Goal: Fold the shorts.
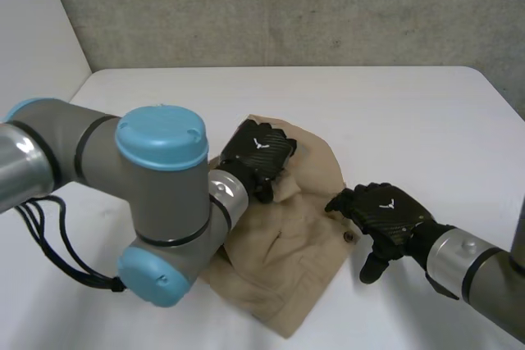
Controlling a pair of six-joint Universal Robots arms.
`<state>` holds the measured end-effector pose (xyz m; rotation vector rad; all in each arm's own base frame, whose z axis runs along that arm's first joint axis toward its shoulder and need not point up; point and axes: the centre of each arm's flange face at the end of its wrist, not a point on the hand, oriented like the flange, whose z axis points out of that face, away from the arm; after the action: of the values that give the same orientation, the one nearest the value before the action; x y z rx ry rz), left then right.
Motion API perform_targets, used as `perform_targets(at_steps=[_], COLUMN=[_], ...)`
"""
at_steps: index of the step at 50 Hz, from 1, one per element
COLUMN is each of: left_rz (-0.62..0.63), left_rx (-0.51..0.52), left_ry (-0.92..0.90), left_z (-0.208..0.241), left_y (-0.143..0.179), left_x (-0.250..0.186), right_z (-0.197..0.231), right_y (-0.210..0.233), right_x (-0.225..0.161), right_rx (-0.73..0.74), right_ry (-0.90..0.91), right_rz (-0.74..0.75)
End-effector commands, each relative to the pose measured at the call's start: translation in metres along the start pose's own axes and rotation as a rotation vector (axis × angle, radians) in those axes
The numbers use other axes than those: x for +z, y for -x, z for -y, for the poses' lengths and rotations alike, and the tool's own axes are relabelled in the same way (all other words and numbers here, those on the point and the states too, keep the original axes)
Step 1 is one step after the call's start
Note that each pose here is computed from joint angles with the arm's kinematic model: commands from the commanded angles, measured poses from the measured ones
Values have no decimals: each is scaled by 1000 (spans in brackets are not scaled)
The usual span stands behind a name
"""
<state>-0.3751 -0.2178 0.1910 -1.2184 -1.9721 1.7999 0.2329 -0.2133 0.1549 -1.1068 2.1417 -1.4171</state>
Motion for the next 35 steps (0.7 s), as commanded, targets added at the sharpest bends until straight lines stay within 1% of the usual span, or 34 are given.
perform_targets(at_steps=[1, 4, 5, 7, 9, 14, 15, 17, 20, 22, 23, 24, 27, 30, 33, 35], left_rz=[104, 122, 137, 156, 202, 358, 410, 455, 516, 539, 562, 569, 582, 574, 552, 512], left_rx=[-7, -11, -16, -20, -28, -58, -69, -75, -86, -92, -98, -101, -111, -121, -128, -133], left_ry=[21, 17, 16, 21, 32, 26, 25, 29, 44, 63, 94, 112, 190, 254, 276, 269], left_z=[2, 4, 5, 3, 2, 14, 17, 18, 15, 8, -2, -8, -33, -52, -60, -63], left_y=[14, 20, 27, 34, 48, 88, 103, 116, 137, 148, 158, 162, 167, 164, 161, 158], left_x=[10, 12, 13, 14, 15, 5, 1, -3, -13, -17, -22, -23, -29, -34, -36, -36], right_z=[-4, 0, 1, 8, 22, 53, 58, 71, 79, 83, 83, 82, 79, 74, 64, 59], right_y=[8, 3, -1, -13, -24, -36, -37, -38, -38, -35, -34, -25, -12, 6, 24, 35], right_x=[24, 36, 39, 45, 50, 58, 60, 66, 71, 71, 71, 68, 62, 51, 37, 31], right_rx=[-55, -83, -88, -104, -119, -144, -149, -163, -166, -159, -155, -149, -142, -137, -131, -127], right_ry=[-24, -42, -44, -55, -87, -170, -184, -218, -226, -209, -199, -172, -130, -83, -45, -38], right_rz=[-16, -85, -111, -196, -260, -305, -309, -308, -305, -285, -277, -249, -207, -157, -114, -88])
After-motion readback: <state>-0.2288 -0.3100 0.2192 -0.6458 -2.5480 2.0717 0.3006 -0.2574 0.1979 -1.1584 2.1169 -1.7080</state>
